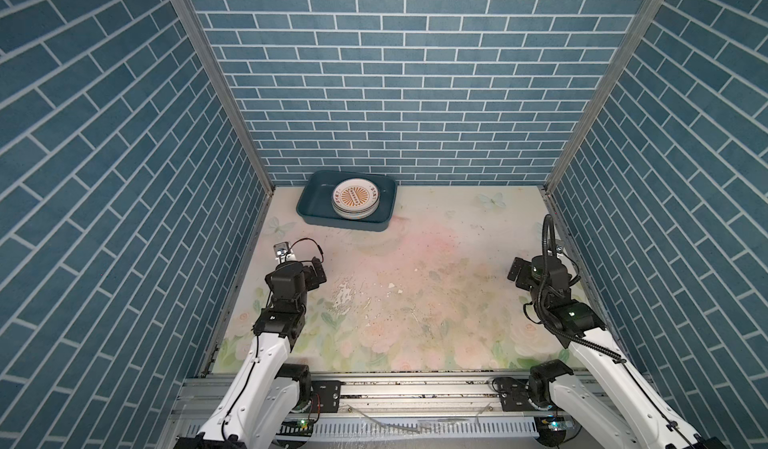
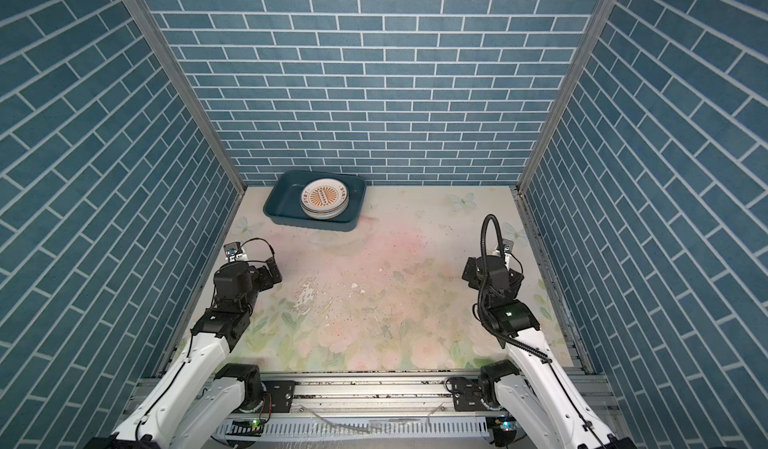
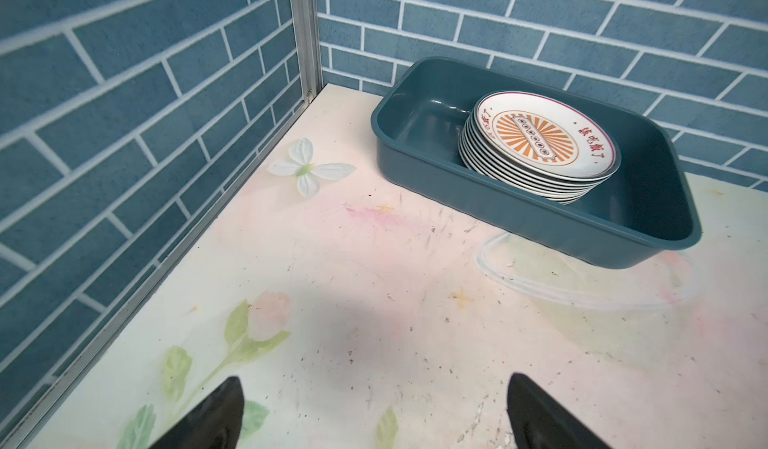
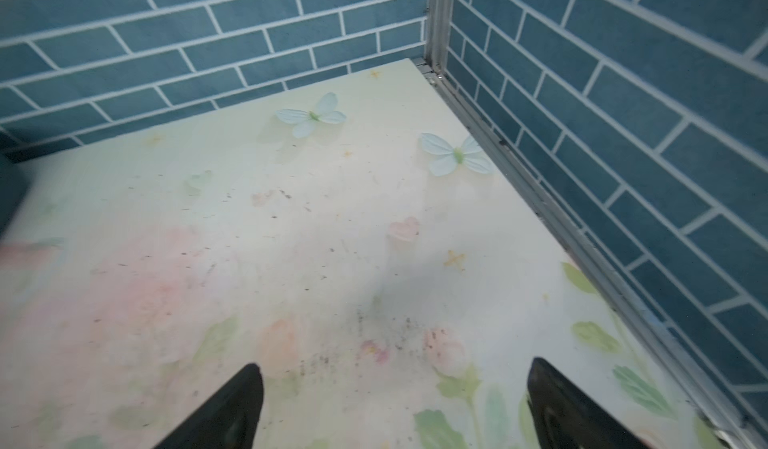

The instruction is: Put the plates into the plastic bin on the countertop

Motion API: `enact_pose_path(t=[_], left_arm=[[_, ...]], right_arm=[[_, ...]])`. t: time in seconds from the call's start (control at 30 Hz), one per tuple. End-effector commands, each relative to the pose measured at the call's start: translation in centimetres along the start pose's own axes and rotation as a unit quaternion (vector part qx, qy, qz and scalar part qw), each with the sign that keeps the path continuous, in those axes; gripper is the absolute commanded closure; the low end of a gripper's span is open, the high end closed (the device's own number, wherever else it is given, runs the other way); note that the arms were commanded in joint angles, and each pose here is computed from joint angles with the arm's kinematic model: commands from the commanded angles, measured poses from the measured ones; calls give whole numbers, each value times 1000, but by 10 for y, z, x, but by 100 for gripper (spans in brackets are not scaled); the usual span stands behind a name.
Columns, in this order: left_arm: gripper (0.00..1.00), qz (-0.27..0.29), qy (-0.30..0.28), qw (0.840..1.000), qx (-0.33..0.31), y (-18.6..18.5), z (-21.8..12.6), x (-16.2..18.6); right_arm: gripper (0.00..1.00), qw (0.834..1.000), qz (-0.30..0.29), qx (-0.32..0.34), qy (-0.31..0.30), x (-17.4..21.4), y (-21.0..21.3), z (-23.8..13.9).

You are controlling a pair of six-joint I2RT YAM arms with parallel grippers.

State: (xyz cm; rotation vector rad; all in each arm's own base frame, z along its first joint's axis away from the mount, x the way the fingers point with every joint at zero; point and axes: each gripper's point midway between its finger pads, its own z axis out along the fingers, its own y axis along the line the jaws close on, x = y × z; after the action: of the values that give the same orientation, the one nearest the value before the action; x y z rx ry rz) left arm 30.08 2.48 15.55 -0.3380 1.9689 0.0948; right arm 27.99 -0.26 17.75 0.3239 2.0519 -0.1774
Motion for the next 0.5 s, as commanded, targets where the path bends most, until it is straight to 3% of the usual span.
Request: enact_pose_path(t=[0.0, 0.17, 0.27, 0.47], left_arm=[[0, 26, -71, 997, -2, -1, 2, -18], [0, 68, -99, 993, -5, -1, 12, -10], [0, 91, -84, 992, -1, -5, 25, -1], [0, 100, -98, 990, 35, -23, 48, 7]], right_arm=[[2, 997, -33, 62, -33, -5, -26, 6], [2, 994, -19, 94, -57, 4, -46, 21], [2, 994, -2, 96, -59, 9, -55, 33], [2, 996, 12, 85, -40, 14, -58, 69]])
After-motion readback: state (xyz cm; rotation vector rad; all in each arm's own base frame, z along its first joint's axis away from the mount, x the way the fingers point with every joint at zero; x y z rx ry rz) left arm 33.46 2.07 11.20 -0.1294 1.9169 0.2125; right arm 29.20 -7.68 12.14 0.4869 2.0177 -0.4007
